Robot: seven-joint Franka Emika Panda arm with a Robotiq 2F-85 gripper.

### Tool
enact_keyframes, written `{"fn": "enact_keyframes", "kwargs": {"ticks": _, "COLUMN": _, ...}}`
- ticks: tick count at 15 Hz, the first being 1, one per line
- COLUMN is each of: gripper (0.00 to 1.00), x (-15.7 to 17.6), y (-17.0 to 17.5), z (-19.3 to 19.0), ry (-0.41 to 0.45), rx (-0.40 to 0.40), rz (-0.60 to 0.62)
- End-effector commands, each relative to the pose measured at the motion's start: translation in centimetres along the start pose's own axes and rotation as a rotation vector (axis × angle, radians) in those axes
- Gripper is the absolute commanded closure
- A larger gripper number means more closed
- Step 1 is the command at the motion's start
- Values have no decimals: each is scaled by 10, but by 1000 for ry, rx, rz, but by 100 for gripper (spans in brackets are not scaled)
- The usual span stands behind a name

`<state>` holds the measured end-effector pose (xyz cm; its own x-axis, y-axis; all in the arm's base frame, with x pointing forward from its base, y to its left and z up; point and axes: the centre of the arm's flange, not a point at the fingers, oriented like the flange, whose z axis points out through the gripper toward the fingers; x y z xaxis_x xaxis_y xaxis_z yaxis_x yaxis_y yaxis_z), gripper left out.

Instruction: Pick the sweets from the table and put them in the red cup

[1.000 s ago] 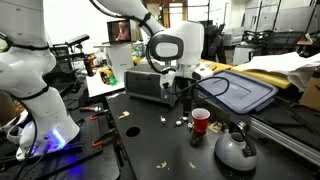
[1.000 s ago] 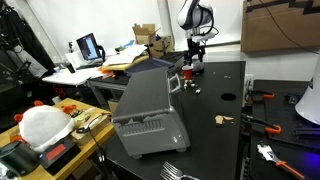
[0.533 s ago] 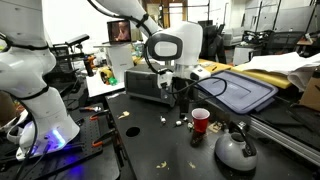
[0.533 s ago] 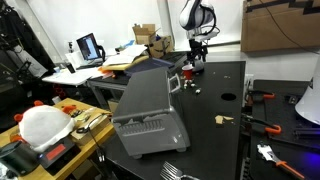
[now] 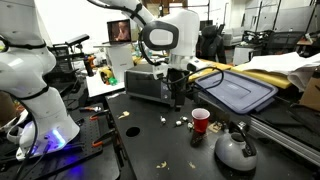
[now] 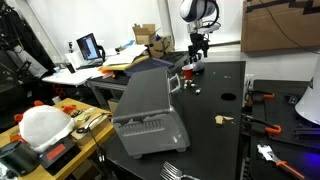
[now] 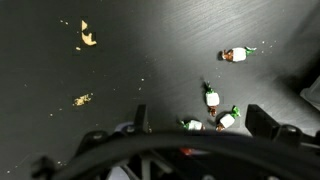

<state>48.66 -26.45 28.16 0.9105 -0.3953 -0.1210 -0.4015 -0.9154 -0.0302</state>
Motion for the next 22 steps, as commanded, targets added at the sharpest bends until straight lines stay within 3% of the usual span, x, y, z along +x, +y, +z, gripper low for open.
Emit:
{"fn": "enact_keyframes", "kwargs": {"ticks": 1, "gripper": 0, "x": -32, "y": -1, "z": -32, "ry": -36, "rx": 11, "rz": -50}}
{"fn": "enact_keyframes", "kwargs": {"ticks": 8, "gripper": 0, "x": -56, "y": -16, "z": -70, "ry": -90, "rx": 17, "rz": -174}}
{"fn": "enact_keyframes", "kwargs": {"ticks": 14, "gripper": 0, "x": -66, "y": -41, "z": -72, "ry": -110, "rx": -1, "rz": -305}}
{"fn": "enact_keyframes", "kwargs": {"ticks": 18, "gripper": 0, "x": -87, "y": -52, "z": -82, "ry": -99, "rx": -34, "rz": -370}}
{"fn": "enact_keyframes", "kwargs": {"ticks": 22, "gripper": 0, "x": -104, "y": -59, "z": -98, "ry": -33, "rx": -23, "rz": -412}}
